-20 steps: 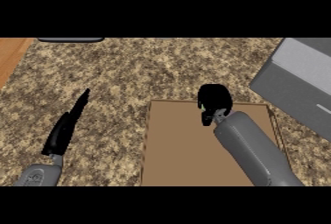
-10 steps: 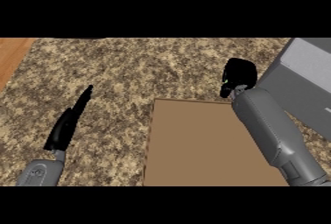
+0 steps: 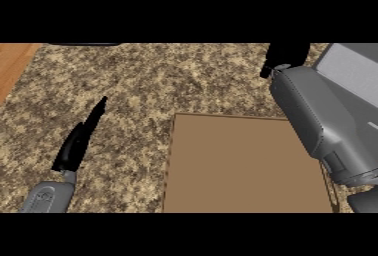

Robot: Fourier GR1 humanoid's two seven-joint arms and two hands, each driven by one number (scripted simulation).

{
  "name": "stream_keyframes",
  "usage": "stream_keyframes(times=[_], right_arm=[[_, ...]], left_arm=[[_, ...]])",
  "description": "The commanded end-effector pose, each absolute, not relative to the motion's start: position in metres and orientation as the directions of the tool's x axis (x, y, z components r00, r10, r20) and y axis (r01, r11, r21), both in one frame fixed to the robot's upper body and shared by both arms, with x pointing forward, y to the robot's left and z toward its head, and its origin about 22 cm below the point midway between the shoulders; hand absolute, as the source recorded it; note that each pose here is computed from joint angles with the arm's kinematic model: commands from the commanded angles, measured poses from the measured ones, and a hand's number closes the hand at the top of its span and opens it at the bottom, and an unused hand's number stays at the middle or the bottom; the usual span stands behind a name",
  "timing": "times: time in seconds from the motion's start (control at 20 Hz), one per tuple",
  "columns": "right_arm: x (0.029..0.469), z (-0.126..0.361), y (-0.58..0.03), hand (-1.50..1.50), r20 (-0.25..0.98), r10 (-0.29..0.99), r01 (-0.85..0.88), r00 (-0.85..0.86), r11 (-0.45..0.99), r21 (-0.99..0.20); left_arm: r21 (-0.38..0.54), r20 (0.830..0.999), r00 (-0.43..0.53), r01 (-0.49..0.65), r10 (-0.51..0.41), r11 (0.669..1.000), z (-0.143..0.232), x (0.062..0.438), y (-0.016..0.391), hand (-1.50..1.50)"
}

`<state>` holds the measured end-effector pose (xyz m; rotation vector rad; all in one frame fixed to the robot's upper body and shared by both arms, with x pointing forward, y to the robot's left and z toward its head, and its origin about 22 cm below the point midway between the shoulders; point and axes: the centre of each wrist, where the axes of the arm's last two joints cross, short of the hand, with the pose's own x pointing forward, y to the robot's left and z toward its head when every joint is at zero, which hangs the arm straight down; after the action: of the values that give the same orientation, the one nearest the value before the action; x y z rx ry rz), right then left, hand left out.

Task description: Pick the eggplant from the tray and place it in the cardboard box

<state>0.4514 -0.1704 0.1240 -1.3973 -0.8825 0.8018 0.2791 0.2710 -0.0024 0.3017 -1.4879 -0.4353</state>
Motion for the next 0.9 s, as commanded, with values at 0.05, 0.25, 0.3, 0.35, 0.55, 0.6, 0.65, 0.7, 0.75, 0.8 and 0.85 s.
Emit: stream_keyframes(times=[0.05, 0.25, 0.3, 0.35, 0.55, 0.6, 0.65, 0.7, 0.75, 0.8, 0.85], right_arm=[[0.459, 0.163, -0.168, 1.50, 0.016, 0.838, 0.167, 0.545, -0.090, -0.982], [0.455, 0.204, -0.156, 1.50, 0.036, 0.787, 0.215, 0.616, -0.125, -0.969], [0.454, 0.218, -0.159, 1.50, 0.040, 0.763, 0.217, 0.645, -0.132, -0.967], [0.457, 0.225, -0.157, 1.50, 0.052, 0.742, 0.226, 0.668, -0.136, -0.965], [0.446, 0.250, -0.207, 1.50, 0.079, 0.692, 0.257, 0.717, -0.157, -0.954], [0.450, 0.246, -0.206, 1.50, 0.135, 0.673, 0.301, 0.727, -0.137, -0.944], [0.442, 0.246, -0.198, 1.50, 0.142, 0.669, 0.305, 0.729, -0.132, -0.943], [0.440, 0.231, -0.236, 1.50, 0.143, 0.656, 0.314, 0.741, -0.150, -0.938], [0.443, 0.258, -0.232, 1.50, 0.155, 0.639, 0.315, 0.753, -0.144, -0.938], [0.434, 0.246, -0.241, 1.50, 0.146, 0.623, 0.306, 0.768, -0.157, -0.939], [0.436, 0.256, -0.245, 1.50, 0.150, 0.611, 0.311, 0.777, -0.165, -0.936]], left_arm=[[0.461, 0.886, 0.032, 0.063, -0.463, 0.885, -0.008, 0.275, 0.291, 0.00], [0.453, 0.888, 0.055, 0.076, -0.457, 0.888, -0.015, 0.269, 0.275, 0.00], [0.461, 0.884, 0.049, 0.085, -0.466, 0.883, -0.014, 0.267, 0.276, 0.00], [0.444, 0.892, 0.066, 0.072, -0.448, 0.893, -0.008, 0.280, 0.290, 0.00], [0.448, 0.890, 0.061, 0.068, -0.452, 0.892, -0.013, 0.268, 0.286, 0.00], [0.463, 0.882, 0.062, 0.071, -0.467, 0.883, -0.014, 0.269, 0.297, 0.00], [0.456, 0.887, 0.053, 0.054, -0.458, 0.889, -0.006, 0.278, 0.278, 0.00], [0.455, 0.887, 0.060, 0.060, -0.458, 0.888, -0.007, 0.266, 0.299, 0.00], [0.456, 0.887, 0.048, 0.067, -0.460, 0.887, -0.013, 0.278, 0.278, 0.00], [0.459, 0.884, 0.062, 0.065, -0.463, 0.886, -0.006, 0.267, 0.291, 0.00], [0.438, 0.896, 0.057, 0.054, -0.440, 0.898, 0.008, 0.290, 0.277, 0.00]])
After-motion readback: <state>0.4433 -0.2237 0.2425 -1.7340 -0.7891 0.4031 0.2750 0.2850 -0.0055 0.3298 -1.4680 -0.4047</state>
